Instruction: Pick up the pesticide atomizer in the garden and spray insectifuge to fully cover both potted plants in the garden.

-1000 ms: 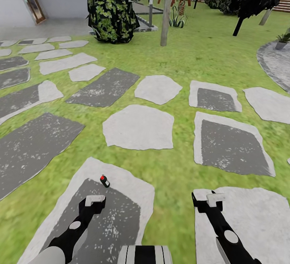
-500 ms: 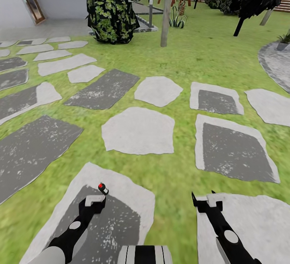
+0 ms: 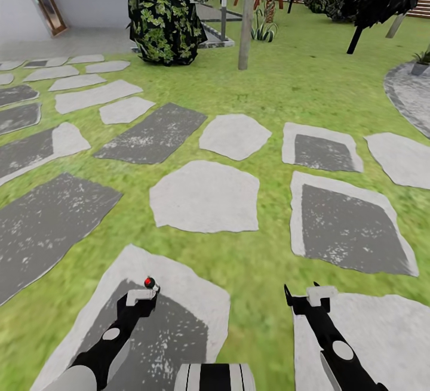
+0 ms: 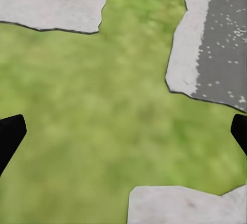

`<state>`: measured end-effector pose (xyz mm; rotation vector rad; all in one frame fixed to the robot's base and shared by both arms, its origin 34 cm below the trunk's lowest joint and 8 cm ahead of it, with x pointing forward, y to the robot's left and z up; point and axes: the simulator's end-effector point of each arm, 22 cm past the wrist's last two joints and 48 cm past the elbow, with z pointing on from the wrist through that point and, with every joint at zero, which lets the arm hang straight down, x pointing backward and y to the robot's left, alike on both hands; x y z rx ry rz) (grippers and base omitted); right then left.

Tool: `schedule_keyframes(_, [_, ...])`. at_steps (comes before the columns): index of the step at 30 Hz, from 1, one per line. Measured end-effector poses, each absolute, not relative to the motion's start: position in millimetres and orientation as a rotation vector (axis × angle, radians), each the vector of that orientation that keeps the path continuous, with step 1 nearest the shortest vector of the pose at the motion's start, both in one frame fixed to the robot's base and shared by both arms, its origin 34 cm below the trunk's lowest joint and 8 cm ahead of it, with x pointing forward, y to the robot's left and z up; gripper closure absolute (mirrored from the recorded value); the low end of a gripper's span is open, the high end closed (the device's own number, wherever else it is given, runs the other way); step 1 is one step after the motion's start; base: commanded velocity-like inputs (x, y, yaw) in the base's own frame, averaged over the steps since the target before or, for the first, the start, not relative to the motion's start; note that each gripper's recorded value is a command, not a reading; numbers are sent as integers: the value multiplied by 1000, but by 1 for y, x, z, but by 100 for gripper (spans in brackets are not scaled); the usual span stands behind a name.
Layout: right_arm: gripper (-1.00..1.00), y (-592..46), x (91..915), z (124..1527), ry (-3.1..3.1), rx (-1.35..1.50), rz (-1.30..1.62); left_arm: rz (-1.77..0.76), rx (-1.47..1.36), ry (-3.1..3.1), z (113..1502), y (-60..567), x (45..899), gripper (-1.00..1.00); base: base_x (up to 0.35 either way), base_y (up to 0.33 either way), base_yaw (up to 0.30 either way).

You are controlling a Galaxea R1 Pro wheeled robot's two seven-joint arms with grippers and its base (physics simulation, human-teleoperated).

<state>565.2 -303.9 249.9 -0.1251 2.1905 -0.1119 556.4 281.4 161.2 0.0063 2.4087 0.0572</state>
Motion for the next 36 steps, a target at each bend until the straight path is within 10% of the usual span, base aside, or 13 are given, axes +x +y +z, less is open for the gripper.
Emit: schedule_keyframes(36, [-100, -304, 553, 226, 2237, -129, -111, 53, 7, 2445, 140, 279, 542, -100, 48, 0, 0])
